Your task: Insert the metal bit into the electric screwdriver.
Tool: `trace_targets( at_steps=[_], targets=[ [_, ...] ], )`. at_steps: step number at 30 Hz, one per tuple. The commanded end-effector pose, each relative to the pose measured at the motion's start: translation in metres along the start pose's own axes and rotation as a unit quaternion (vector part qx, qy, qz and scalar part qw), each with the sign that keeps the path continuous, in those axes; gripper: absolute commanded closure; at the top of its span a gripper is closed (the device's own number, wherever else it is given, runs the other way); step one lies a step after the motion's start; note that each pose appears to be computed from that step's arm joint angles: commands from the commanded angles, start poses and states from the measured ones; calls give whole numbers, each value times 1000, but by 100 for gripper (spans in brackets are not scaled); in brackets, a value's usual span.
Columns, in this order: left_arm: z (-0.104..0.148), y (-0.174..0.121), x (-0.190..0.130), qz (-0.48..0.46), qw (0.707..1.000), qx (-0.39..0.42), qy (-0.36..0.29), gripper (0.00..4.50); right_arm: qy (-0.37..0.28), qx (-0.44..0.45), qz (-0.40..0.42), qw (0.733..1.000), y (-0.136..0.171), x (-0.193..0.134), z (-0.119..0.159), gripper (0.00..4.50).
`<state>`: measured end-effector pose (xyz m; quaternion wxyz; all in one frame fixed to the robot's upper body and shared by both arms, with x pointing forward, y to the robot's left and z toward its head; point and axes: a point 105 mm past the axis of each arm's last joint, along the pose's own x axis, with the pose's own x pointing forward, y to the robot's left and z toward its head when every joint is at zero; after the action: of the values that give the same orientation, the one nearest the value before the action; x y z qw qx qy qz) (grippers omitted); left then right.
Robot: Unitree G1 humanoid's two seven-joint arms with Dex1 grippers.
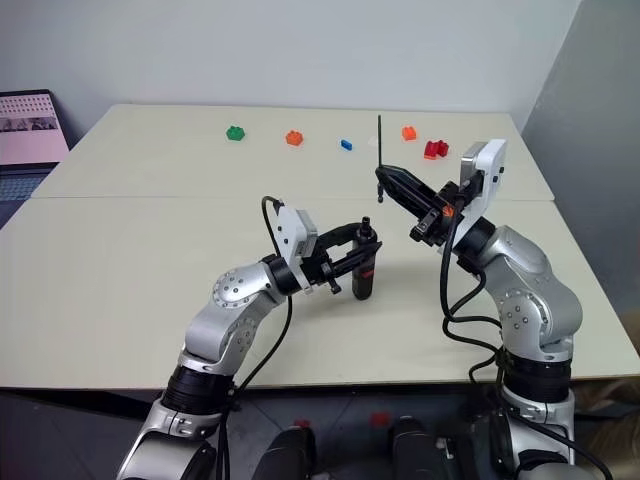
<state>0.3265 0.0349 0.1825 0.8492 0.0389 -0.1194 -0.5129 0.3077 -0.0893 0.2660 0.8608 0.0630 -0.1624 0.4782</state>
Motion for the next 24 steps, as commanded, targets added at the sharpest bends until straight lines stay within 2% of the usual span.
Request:
trace_targets(
  at_steps=[1, 24],
  targets=[
    [15, 4, -2, -26, 1000, 11, -14, 286, -23, -16, 33, 999, 14, 1, 18, 450],
    [7, 12, -5, -30, 999, 14, 7, 286, -29, -22, 35, 999, 20, 13, 6, 450]
  ],
)
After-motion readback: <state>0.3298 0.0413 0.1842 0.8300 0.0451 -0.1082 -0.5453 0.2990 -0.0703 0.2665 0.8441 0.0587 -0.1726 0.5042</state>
